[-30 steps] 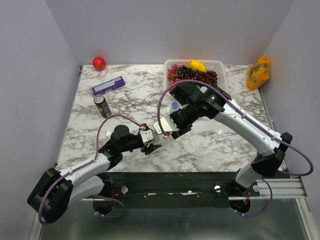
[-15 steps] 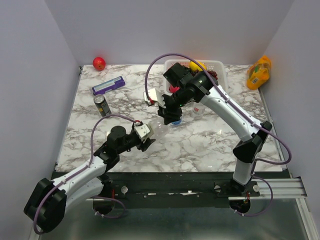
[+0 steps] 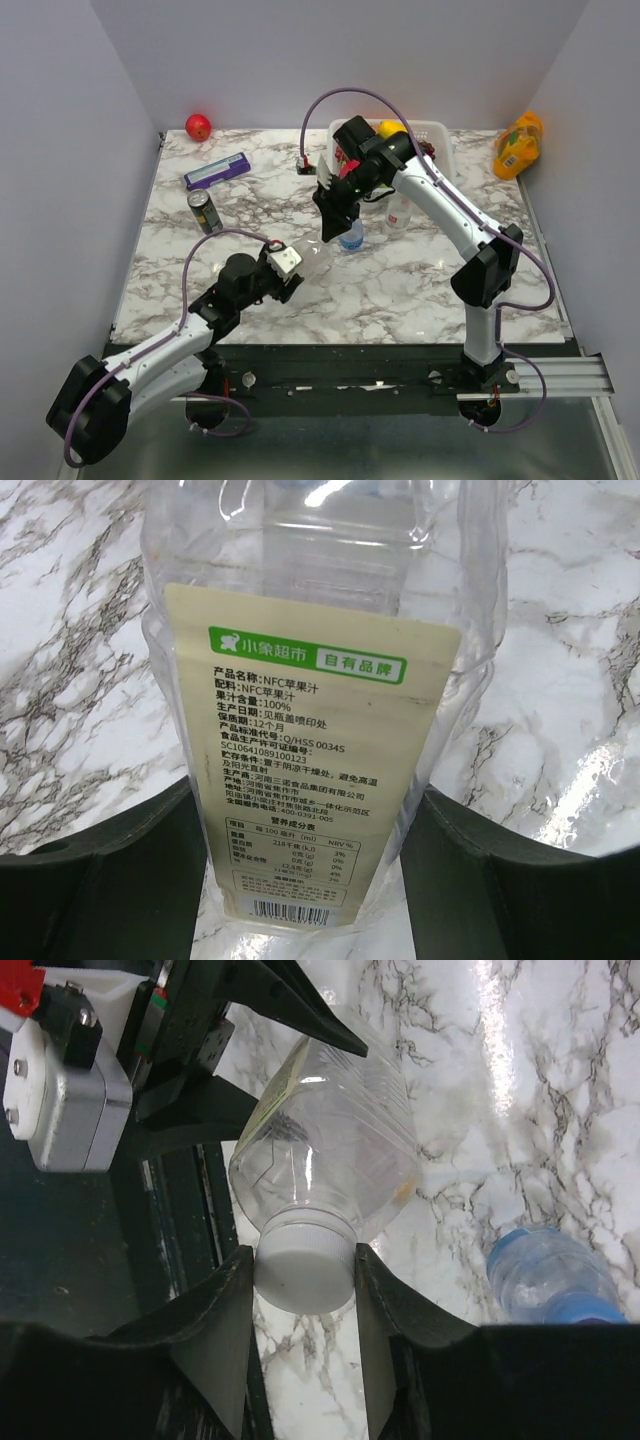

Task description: Screw on the bottle caps

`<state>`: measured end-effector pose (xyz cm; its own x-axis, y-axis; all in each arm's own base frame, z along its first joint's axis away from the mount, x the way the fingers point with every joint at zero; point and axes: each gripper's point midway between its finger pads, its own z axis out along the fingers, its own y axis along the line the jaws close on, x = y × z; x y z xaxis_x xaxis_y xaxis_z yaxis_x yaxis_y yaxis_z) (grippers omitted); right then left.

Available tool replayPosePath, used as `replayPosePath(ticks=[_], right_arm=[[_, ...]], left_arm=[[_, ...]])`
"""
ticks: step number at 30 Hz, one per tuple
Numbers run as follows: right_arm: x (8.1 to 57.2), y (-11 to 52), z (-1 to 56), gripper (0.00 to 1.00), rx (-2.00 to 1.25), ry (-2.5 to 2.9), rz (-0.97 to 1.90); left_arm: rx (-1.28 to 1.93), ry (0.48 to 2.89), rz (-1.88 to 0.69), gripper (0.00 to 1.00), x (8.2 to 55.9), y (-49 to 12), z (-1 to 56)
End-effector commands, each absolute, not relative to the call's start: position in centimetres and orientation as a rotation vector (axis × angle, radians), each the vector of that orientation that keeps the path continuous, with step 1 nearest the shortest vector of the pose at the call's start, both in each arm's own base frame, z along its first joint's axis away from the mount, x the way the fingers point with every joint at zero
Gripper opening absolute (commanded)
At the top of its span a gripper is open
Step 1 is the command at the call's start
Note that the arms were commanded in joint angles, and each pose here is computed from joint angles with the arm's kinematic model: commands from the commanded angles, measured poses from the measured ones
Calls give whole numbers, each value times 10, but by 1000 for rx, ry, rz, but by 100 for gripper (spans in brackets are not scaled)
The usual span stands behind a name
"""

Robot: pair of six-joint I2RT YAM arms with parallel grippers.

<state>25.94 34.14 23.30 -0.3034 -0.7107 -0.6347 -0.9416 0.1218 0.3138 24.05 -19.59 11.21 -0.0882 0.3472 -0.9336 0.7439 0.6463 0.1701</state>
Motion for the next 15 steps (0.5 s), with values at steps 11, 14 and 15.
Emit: replayPosePath(ticks=[11,14,15], right_arm=[[238,326,301,68,-1462,2169,1049],[232,324,330,73,-1534,1961,1044],[229,322,334,73,-1553,1923,1035]], left_arm=[[811,1547,-443,0,263,-211,171],[863,1557,-487,0,256,-217,164],[890,1549,-520,0,251,-222,163]])
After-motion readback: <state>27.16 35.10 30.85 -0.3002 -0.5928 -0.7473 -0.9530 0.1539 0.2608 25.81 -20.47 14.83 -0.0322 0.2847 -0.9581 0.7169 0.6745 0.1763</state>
